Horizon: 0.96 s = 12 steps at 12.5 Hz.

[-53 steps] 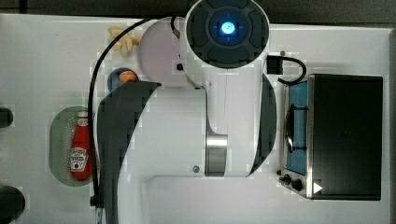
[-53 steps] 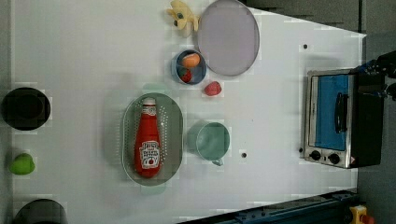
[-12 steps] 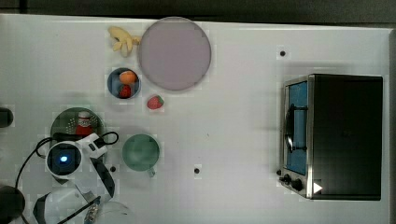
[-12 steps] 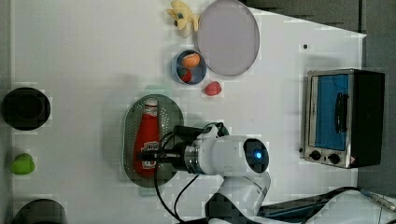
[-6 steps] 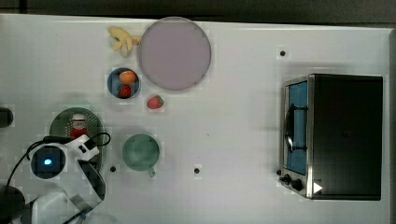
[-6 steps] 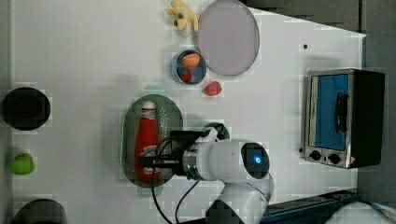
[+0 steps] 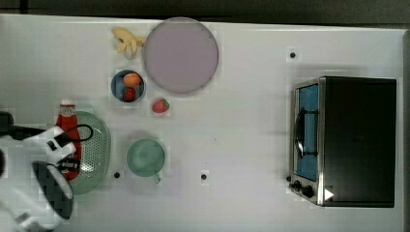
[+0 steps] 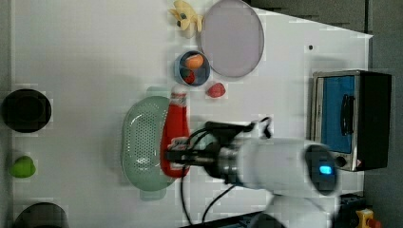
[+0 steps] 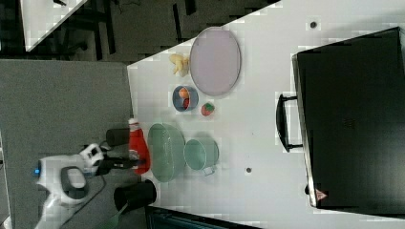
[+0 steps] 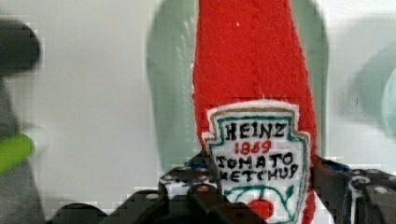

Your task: Pick ketchup from strainer and place it on the table

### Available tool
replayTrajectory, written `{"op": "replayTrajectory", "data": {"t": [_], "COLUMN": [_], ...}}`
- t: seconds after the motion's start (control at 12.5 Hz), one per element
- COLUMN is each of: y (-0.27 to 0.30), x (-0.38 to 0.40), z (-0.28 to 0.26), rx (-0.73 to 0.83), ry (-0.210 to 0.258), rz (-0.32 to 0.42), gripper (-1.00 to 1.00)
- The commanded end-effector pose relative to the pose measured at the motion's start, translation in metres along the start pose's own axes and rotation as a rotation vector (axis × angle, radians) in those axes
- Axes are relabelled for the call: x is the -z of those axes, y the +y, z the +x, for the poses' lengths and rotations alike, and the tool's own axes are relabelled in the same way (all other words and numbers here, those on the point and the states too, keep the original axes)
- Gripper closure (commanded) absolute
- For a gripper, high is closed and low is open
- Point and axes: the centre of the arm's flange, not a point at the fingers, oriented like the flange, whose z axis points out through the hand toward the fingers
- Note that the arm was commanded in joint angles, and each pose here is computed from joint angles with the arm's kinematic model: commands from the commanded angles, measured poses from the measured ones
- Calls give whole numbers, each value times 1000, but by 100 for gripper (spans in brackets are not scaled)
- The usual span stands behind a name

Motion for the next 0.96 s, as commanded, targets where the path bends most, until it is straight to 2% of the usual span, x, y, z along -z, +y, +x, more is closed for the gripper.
{"op": "replayTrajectory", "data": {"t": [0.08, 0.24, 0.4, 0.72, 0.8, 0.96], "y": [53, 95, 144, 251, 271, 306], "x": [57, 85, 102, 113, 113, 97], "z": [64, 95, 124, 163, 167, 165], "rx": [-158, -159, -152, -88, -116, -171], "ry": [-5, 6, 36, 77, 74, 34], "rz": [-9, -17, -23, -138, -146, -158], "gripper": [-18, -18, -18, -18, -18, -18]}}
